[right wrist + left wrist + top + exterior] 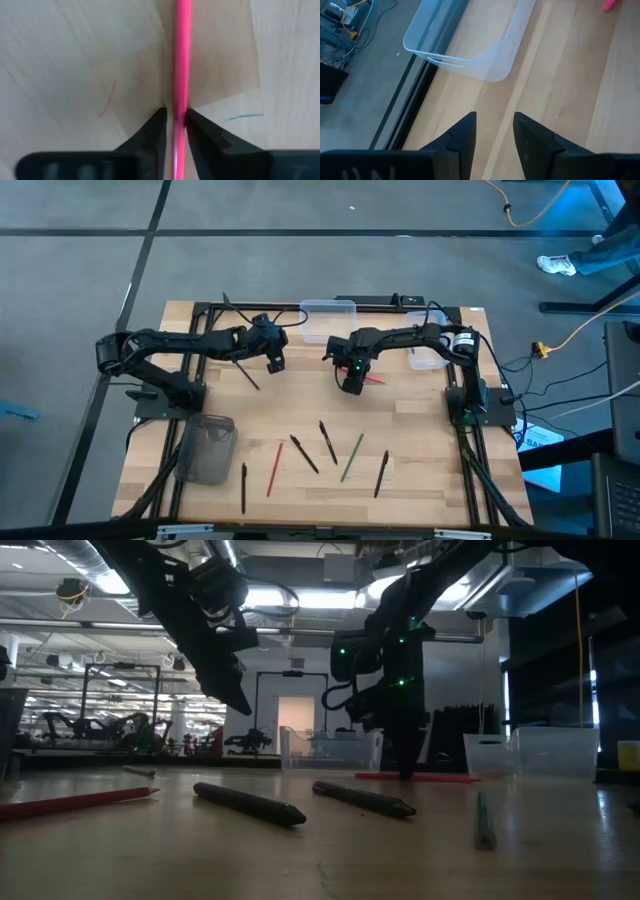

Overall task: Sort crayons/erasers/pens/pencils in bins
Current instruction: Put the pink pencil into the left transparent bin

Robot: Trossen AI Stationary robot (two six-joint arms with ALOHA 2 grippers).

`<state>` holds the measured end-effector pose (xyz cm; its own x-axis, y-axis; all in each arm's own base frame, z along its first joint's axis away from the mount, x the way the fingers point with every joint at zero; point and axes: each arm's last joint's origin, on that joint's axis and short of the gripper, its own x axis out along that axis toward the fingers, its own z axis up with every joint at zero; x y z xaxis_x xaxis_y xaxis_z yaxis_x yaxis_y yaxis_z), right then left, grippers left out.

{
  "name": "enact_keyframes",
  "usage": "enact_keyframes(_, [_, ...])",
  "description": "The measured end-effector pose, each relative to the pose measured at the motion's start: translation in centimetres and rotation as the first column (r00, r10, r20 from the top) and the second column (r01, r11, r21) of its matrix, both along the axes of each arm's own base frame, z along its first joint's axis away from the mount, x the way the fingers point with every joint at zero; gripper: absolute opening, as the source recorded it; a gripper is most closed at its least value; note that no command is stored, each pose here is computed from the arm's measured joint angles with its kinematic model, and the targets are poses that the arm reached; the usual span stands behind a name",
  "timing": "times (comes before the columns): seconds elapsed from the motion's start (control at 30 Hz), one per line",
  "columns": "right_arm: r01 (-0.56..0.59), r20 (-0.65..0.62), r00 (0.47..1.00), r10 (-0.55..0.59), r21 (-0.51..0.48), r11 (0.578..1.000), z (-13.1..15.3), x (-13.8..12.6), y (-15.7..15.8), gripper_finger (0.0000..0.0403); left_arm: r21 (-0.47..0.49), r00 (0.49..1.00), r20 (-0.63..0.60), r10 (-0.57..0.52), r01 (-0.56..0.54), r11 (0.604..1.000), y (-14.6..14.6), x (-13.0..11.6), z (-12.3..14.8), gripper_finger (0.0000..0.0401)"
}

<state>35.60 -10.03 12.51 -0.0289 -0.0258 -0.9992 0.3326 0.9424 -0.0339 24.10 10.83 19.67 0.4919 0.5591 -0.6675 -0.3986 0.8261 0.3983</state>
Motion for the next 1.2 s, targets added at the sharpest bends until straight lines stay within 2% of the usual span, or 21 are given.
enact_keyframes(0.2, [-0.013,0.0,1.0,0.013,0.006,1.0,0.0,0.0,0.0,0.0013,0.0,1.0,-0.001,0.0,0.0,1.0,0.0,0.0,0.0,0.0124])
enact_keyframes(0.47, [-0.046,-0.008,0.999,0.046,0.011,0.999,0.4,0.2,0.0,0.0029,-0.013,1.0,-0.031,0.0,0.0,1.0,-0.1,-0.2,-0.2,0.0124])
enact_keyframes(0.6, [-0.065,-0.033,0.997,0.066,0.023,0.998,2.2,1.2,-0.3,0.0024,-0.013,0.999,-0.032,0.0,0.0,1.0,-0.1,-0.2,-0.2,0.0124])
enact_keyframes(0.8, [-0.154,0.109,0.982,0.157,-0.037,0.987,7.5,3.7,-1.0,0.0027,-0.013,0.999,-0.034,-0.001,0.001,1.0,-0.1,-0.2,-0.2,0.0124])
enact_keyframes(0.9, [-0.194,0.189,0.958,0.216,-0.128,0.973,10.0,4.9,-2.0,0.0024,-0.014,0.999,-0.039,-0.003,0.002,1.0,-0.1,-0.3,-0.3,0.0124])
enact_keyframes(1.0, [-0.172,0.265,0.931,0.252,-0.294,0.94,12.2,5.8,-3.9,0.0018,-0.012,0.999,-0.037,-0.003,0.003,1.0,-0.1,-0.2,-0.2,0.0124])
enact_keyframes(1.1, [-0.129,0.346,0.892,0.29,-0.42,0.898,13.4,6.6,-6.0,0.0012,-0.012,0.999,-0.035,-0.003,0.002,1.0,-0.1,-0.2,-0.2,0.0124])
enact_keyframes(1.2, [-0.107,0.4,0.856,0.328,-0.485,0.868,14.1,6.9,-7.7,0.0011,-0.012,0.999,-0.035,-0.002,0.001,1.0,-0.1,-0.2,-0.2,0.0124])
